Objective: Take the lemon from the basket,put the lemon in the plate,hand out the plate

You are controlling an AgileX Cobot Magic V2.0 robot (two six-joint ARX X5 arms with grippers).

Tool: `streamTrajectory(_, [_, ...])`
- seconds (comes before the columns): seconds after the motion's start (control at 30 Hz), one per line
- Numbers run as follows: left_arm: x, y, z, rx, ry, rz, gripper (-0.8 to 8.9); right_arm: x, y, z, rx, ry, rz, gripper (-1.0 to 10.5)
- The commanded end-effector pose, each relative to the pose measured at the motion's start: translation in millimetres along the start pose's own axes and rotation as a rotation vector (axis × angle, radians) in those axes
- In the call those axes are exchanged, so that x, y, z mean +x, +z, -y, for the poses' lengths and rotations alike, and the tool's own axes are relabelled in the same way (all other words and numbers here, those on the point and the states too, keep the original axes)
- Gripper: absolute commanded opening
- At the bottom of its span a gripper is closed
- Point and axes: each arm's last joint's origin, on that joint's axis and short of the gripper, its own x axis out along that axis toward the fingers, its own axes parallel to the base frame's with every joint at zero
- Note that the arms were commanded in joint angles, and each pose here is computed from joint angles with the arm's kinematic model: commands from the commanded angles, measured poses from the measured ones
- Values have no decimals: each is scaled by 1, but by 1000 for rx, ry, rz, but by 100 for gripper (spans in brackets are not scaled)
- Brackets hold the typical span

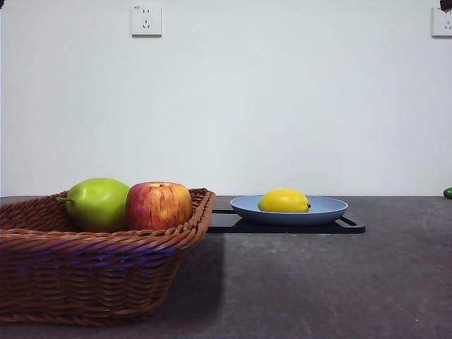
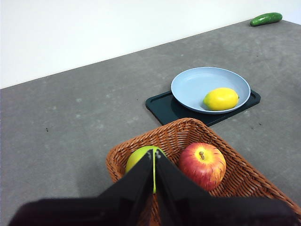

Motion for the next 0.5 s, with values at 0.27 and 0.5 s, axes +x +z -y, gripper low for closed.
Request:
streamTrajectory(0.27, [-30, -26, -12, -3, 264, 91, 9, -1, 5, -1, 15, 5, 18, 11])
streamTrajectory(0.5, [-20, -84, -20, -55, 412, 197, 9, -1, 5, -1, 15, 5, 19, 11])
